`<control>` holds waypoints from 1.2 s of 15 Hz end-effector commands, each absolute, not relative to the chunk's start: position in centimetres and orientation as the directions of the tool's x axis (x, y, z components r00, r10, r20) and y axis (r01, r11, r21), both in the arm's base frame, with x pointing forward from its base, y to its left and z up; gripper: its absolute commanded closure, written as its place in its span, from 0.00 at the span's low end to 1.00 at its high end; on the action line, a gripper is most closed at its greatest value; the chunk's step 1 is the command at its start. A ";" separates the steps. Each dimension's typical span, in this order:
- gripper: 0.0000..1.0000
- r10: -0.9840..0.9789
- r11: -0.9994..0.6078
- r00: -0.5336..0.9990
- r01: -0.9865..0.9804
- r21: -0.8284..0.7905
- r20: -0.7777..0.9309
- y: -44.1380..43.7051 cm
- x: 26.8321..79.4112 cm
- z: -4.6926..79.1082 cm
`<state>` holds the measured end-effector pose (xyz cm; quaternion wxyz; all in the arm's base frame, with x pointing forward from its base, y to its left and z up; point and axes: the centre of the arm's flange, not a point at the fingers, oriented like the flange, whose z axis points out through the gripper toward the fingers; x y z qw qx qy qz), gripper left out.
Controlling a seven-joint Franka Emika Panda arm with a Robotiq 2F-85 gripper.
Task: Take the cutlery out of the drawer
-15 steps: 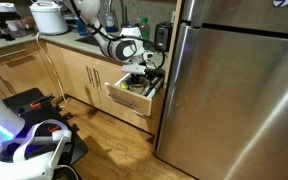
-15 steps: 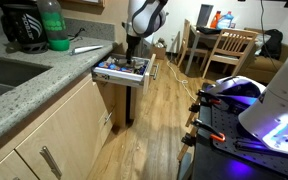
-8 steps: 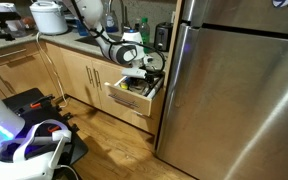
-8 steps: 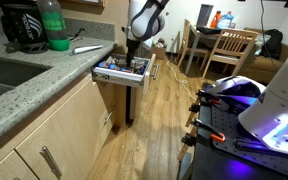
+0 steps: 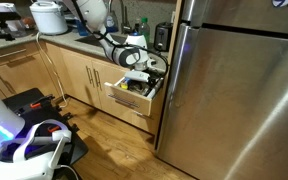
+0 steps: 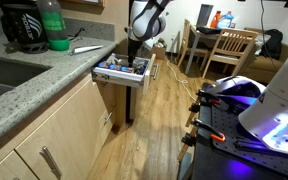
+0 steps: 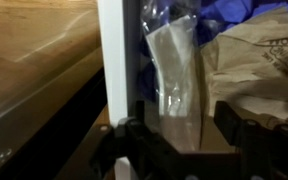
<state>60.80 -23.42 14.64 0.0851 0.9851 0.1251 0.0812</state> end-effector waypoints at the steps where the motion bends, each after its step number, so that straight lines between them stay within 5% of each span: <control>1: 0.58 0.265 -0.954 0.952 0.236 0.184 0.152 -24.4 61.2 15.5; 7: 1.00 0.264 -0.951 0.950 0.229 0.207 0.165 -24.6 61.4 16.6; 18: 0.97 0.259 -0.942 0.938 0.193 0.276 0.228 -25.3 58.8 23.8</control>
